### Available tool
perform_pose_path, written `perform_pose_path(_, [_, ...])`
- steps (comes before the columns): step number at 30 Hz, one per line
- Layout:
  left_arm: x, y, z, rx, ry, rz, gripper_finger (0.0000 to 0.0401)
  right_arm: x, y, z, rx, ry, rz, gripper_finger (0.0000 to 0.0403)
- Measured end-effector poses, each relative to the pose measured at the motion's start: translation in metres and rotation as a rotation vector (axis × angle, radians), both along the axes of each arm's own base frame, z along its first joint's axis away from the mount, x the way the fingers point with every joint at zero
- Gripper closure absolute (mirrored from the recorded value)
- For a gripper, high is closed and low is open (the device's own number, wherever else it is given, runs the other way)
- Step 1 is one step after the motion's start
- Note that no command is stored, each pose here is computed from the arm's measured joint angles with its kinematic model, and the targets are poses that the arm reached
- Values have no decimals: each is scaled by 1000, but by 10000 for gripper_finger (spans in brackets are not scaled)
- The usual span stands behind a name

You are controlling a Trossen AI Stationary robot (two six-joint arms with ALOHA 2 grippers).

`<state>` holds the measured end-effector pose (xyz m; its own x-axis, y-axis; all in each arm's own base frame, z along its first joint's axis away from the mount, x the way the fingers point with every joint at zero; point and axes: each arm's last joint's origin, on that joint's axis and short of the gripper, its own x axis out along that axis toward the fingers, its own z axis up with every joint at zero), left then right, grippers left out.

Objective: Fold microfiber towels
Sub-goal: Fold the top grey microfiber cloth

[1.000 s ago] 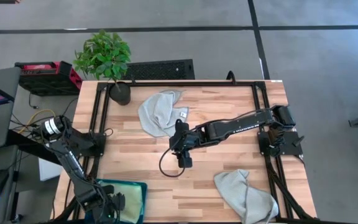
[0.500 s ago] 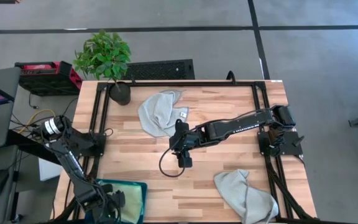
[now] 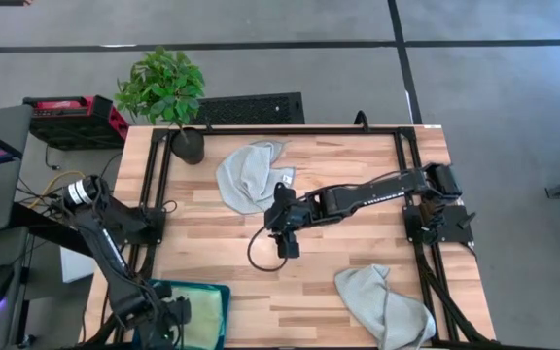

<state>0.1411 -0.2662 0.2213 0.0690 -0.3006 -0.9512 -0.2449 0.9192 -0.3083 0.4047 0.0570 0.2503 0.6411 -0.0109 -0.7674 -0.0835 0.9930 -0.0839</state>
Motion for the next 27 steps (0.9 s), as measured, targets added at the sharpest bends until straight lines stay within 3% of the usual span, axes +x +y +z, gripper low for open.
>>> perform_pose_path(6, [-2,16,25,110,-201,72,244,2,-39,-1,122,8,-243,148])
perform_pose_path(11, [-1,28,32,218,-315,121,244,-2,-78,-4,146,52,-388,148])
perform_pose_path(15, [0,40,32,305,-311,177,244,-10,-109,-7,120,90,-563,148])
perform_pose_path(19, [3,52,32,380,-276,221,244,-16,-143,-16,164,116,-741,148])
perform_pose_path(27, [15,65,32,428,-249,256,244,-18,-196,-71,284,281,-829,148])
